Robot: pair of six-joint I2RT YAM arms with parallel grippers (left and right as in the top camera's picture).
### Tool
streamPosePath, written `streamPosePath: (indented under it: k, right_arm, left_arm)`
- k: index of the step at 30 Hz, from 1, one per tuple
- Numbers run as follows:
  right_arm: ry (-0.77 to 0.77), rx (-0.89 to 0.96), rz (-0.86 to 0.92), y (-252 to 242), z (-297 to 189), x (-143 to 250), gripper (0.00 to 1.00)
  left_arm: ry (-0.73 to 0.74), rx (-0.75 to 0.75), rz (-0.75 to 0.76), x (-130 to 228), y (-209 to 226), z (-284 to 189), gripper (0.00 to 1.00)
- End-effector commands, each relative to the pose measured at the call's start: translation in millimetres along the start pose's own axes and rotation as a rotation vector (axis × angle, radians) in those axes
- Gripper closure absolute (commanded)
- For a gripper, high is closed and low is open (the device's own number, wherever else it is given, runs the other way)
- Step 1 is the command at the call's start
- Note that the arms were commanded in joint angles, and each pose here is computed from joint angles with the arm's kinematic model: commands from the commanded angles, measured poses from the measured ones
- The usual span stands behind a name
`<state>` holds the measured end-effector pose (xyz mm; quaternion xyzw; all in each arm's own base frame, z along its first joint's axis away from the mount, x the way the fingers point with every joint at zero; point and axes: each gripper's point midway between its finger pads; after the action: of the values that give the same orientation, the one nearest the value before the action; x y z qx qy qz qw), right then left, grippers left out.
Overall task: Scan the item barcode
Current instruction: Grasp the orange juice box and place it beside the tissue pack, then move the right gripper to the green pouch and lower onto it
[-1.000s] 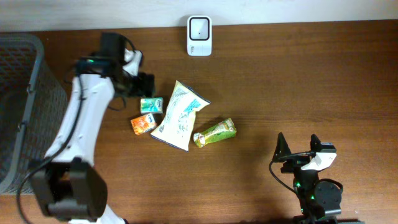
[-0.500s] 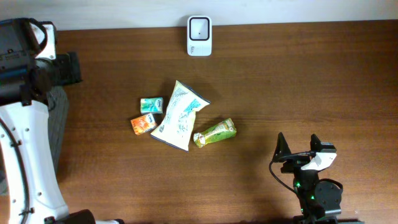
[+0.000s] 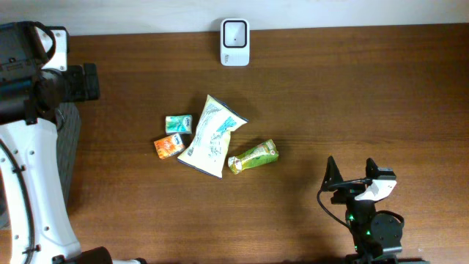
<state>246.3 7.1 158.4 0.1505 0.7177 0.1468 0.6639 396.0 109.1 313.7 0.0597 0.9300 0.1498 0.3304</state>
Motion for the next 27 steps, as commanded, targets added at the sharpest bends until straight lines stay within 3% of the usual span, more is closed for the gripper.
streamPosePath:
  k: [1,18,21,24,27]
  right_arm:
    - [0.007,0.006,0.007,-2,0,3,0.01]
    - [0.004,0.0,0.009,-1,0,3,0.01]
    - [0.043,-0.073,0.004,11,0,9,0.01]
    - [-0.038,-0.171,0.063,31,-3,-13,0.01]
    - [-0.017,-0.271,0.07,53,-9,-21,0.01]
  left_arm:
    - [0.011,-0.01,0.013,3,3,1,0.01]
    - [0.021,-0.006,0.014,5,2,1,0.01]
    - [0.02,-0.006,0.014,5,2,1,0.01]
    - [0.02,-0.006,0.014,5,2,1,0.01]
    - [0.02,-0.006,0.014,5,2,1,0.01]
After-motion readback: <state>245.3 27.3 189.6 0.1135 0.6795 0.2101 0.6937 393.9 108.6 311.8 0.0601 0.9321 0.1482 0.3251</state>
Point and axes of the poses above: each gripper's point midway between its finger pads, its own z axis out along the fingers, its own y axis along the line the jaws close on, x = y × z, and after that the axes turned 11 degrees about z, right-handed
